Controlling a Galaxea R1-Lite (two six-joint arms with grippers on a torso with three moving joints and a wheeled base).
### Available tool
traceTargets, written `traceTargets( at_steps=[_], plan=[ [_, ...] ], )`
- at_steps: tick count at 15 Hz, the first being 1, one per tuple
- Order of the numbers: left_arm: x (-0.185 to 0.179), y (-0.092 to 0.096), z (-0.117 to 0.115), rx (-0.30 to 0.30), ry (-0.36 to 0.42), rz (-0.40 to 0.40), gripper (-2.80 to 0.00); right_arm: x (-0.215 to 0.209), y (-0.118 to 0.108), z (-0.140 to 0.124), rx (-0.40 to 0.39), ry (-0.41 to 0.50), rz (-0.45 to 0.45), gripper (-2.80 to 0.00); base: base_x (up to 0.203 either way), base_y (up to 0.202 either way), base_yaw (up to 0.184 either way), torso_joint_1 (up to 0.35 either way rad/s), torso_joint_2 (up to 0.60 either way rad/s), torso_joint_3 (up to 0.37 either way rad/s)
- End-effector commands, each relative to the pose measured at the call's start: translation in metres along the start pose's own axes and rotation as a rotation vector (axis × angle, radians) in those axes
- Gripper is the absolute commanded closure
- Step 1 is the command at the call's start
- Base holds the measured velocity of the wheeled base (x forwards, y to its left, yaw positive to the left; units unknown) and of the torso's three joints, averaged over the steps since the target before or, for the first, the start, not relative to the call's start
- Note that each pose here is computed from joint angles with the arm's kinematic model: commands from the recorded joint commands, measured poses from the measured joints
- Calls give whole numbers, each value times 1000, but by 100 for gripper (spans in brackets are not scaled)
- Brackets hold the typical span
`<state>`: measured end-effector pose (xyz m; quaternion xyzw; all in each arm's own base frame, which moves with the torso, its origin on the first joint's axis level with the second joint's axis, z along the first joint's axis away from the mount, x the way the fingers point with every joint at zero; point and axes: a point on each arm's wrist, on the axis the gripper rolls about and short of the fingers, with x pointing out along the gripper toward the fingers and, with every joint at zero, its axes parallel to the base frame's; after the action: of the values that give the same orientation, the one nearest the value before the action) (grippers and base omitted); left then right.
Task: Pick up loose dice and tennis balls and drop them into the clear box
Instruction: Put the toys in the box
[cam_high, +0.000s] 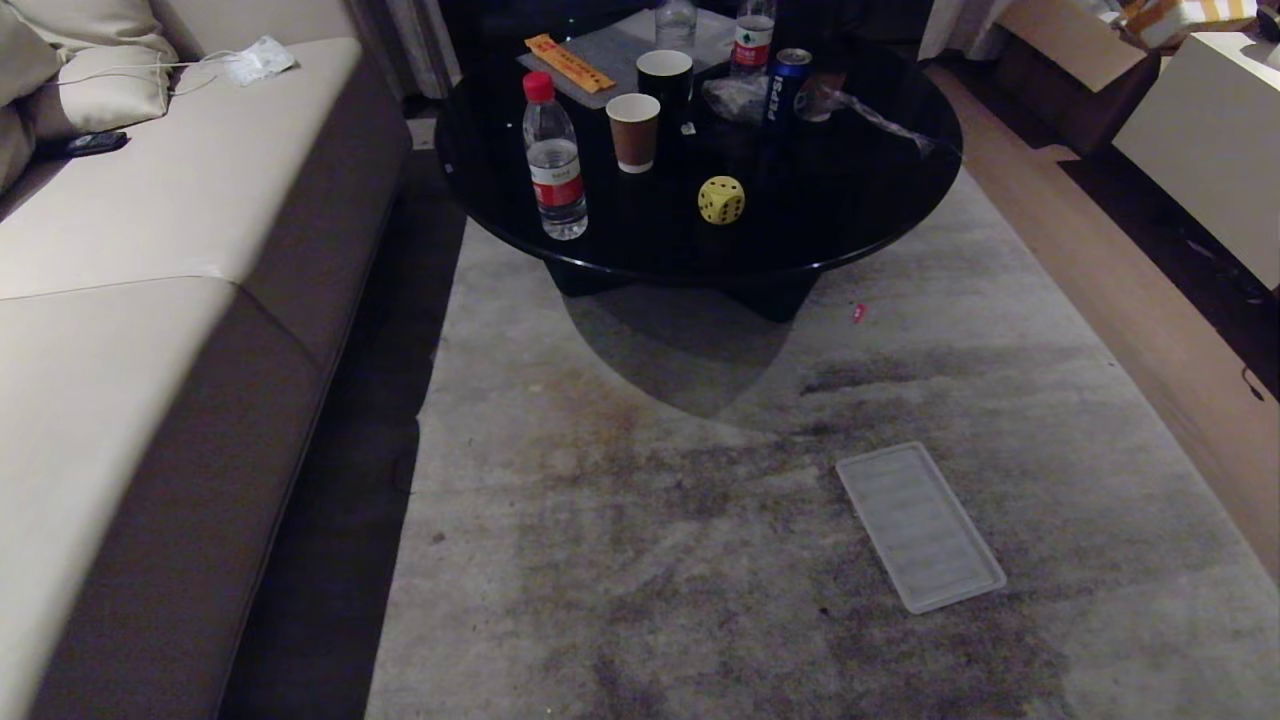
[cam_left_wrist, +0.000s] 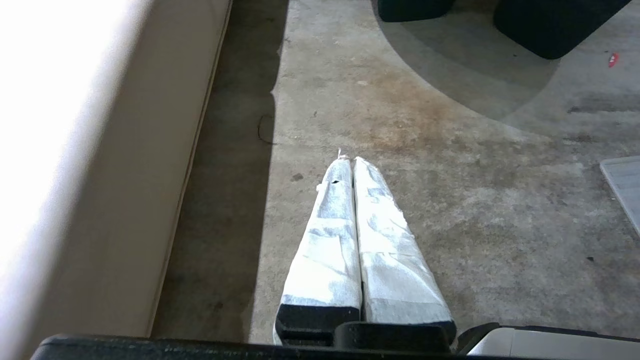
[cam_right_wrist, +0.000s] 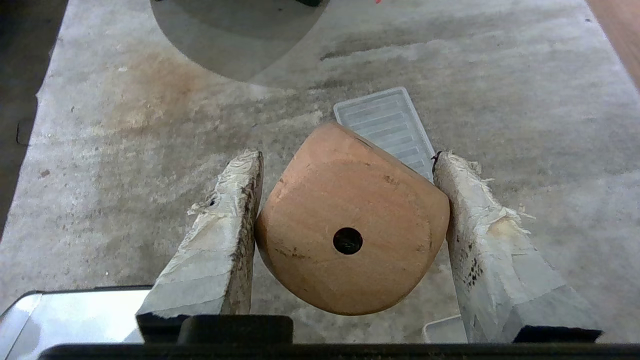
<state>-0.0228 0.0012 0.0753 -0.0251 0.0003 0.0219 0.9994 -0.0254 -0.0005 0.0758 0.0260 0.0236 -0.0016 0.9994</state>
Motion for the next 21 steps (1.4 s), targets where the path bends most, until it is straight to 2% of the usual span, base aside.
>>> traceTargets(
  at_steps=[1, 21],
  plan=[
    [0, 0, 0, -2, 3, 2, 0, 0, 0, 0, 3, 2, 0, 0, 0, 0, 0, 0, 0, 0],
    [0, 0, 0, -6, 3, 2, 0, 0, 0, 0, 3, 1, -1, 0, 1, 11, -158, 3, 2, 2]
  ],
)
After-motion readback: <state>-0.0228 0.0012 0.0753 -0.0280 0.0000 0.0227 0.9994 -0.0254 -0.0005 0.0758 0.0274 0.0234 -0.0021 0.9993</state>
